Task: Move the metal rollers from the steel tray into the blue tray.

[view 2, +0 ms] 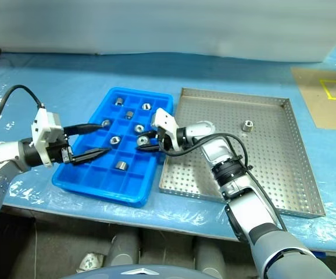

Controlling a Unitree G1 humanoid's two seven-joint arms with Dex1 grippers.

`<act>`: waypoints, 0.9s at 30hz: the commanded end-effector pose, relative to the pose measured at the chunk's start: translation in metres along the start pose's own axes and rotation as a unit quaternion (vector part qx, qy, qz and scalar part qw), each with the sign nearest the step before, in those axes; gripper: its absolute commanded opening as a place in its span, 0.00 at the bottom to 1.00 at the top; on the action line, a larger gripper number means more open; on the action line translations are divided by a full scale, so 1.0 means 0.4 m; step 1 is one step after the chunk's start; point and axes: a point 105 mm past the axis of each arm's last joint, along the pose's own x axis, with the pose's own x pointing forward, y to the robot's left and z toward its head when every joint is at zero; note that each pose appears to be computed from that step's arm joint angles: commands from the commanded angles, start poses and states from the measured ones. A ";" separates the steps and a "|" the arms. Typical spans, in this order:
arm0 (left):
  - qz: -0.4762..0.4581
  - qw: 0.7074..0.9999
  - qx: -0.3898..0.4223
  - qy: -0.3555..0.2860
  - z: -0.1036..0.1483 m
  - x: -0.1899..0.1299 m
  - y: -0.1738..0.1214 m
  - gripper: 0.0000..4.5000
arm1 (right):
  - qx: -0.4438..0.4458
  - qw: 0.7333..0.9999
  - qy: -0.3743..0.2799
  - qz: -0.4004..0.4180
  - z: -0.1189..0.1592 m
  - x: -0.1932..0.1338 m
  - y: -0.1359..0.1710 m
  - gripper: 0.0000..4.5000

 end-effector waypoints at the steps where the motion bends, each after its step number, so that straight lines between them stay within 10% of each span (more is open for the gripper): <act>1: -0.002 1.000 0.019 -0.014 0.022 0.003 0.003 0.91 | -0.025 0.999 -0.023 -0.005 0.034 -0.007 -0.001 0.59; 4: -0.008 1.000 0.016 -0.014 0.019 0.009 -0.001 0.91 | -0.012 0.999 -0.016 -0.029 0.026 -0.005 -0.015 0.81; 14: -0.047 0.998 0.006 -0.033 0.024 0.058 -0.021 0.91 | -0.027 0.995 -0.025 -0.092 0.047 -0.084 -0.059 0.81; 27: -0.195 0.976 0.014 -0.102 0.057 0.270 -0.073 0.91 | 0.018 0.964 0.062 -0.256 -0.037 -0.401 -0.041 0.81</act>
